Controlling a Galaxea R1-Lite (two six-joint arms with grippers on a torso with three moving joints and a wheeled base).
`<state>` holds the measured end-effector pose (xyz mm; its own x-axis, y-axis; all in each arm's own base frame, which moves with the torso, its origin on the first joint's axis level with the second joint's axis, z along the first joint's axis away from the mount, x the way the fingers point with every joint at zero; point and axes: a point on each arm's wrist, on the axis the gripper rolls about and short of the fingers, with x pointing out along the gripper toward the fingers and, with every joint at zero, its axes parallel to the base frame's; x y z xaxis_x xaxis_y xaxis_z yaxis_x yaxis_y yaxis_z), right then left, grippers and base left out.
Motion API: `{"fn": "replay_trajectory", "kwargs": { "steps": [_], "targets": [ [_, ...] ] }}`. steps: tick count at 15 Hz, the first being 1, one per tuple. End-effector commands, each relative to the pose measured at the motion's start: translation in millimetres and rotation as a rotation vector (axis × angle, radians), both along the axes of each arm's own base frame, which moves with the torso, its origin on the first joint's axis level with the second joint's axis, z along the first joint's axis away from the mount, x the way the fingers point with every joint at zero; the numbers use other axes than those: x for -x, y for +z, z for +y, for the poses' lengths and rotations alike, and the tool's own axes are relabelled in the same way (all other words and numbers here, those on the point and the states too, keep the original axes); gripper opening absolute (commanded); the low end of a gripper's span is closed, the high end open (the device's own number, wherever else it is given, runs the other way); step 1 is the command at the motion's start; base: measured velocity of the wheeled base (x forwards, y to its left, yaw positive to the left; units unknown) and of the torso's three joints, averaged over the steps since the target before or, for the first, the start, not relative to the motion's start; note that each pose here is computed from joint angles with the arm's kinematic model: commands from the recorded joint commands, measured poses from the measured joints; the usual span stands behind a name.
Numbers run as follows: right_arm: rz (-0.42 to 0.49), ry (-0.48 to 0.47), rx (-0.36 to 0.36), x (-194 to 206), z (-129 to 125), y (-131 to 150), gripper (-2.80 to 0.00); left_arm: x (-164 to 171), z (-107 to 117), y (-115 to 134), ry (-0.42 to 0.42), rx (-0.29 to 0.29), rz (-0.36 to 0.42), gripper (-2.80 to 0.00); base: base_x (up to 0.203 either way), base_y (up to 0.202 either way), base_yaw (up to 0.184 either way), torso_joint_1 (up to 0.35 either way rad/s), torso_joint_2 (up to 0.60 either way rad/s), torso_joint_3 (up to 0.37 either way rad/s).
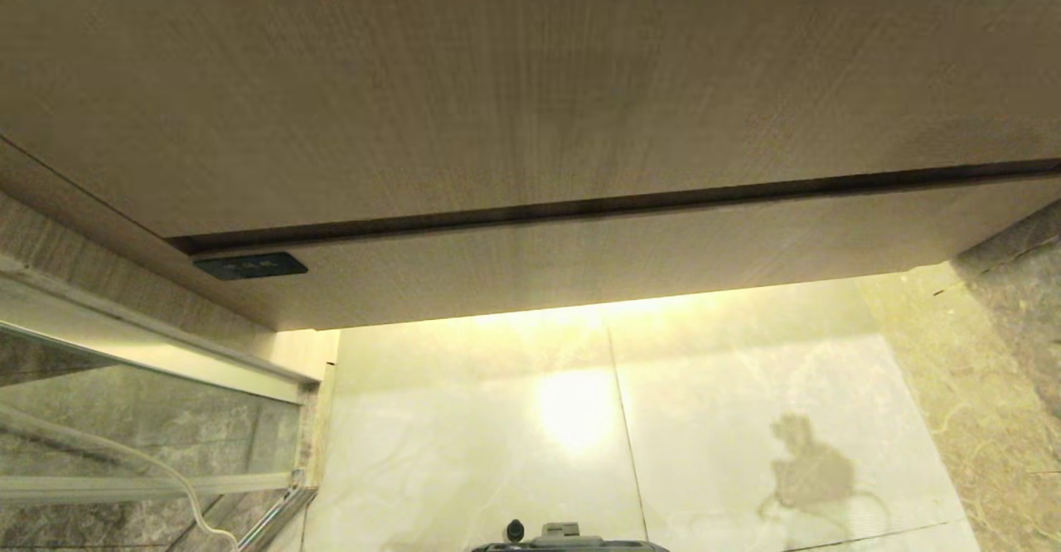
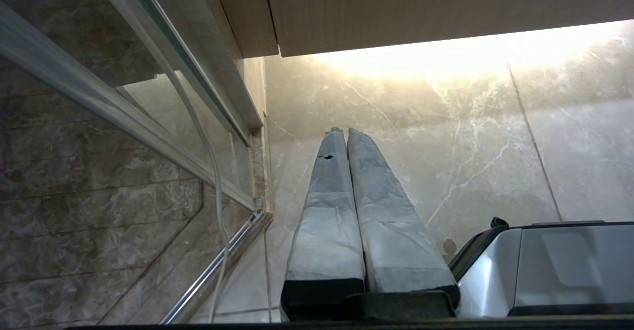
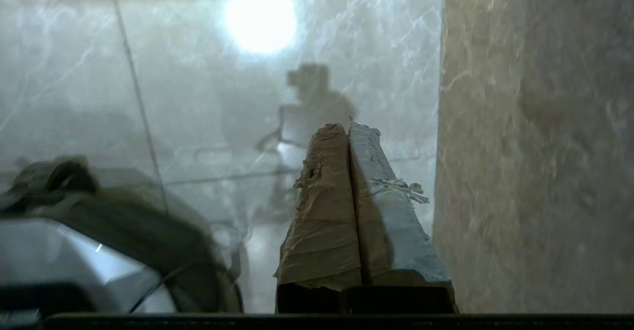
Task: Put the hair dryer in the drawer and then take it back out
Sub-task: Close the drawer, then pull open the drawer
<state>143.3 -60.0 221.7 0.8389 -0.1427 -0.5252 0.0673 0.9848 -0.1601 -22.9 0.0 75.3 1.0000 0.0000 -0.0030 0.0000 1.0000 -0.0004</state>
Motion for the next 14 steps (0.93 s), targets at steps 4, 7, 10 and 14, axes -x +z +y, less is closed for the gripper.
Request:
{"fn": "replay_trajectory", "kwargs": {
  "steps": [4, 7, 10, 14],
  "targets": [
    [-0.088, 0.013, 0.024, 72.0, 34.9, -15.8, -2.80, 0.2, 0.0, 0.1, 0.000, 0.000, -0.001, -2.80, 0.000, 0.000, 0.000, 0.000, 0.00, 0.000],
    [-0.184, 0.082, 0.016, 107.5, 53.5, -40.1, -2.80, 0.0, 0.0, -0.1, 0.000, 0.000, 0.000, -2.80, 0.000, 0.000, 0.000, 0.000, 0.00, 0.000],
    [-0.272, 0.175, -0.034, 132.2, 62.4, -79.9, -2.80, 0.2, 0.0, 0.0, 0.000, 0.000, -0.001, -2.80, 0.000, 0.000, 0.000, 0.000, 0.00, 0.000],
    [-0.395, 0.176, -0.055, 147.1, 61.9, -127.5, -2.80, 0.0, 0.0, -0.3, 0.000, 0.000, 0.000, -2.80, 0.000, 0.000, 0.000, 0.000, 0.00, 0.000]
  ]
}}
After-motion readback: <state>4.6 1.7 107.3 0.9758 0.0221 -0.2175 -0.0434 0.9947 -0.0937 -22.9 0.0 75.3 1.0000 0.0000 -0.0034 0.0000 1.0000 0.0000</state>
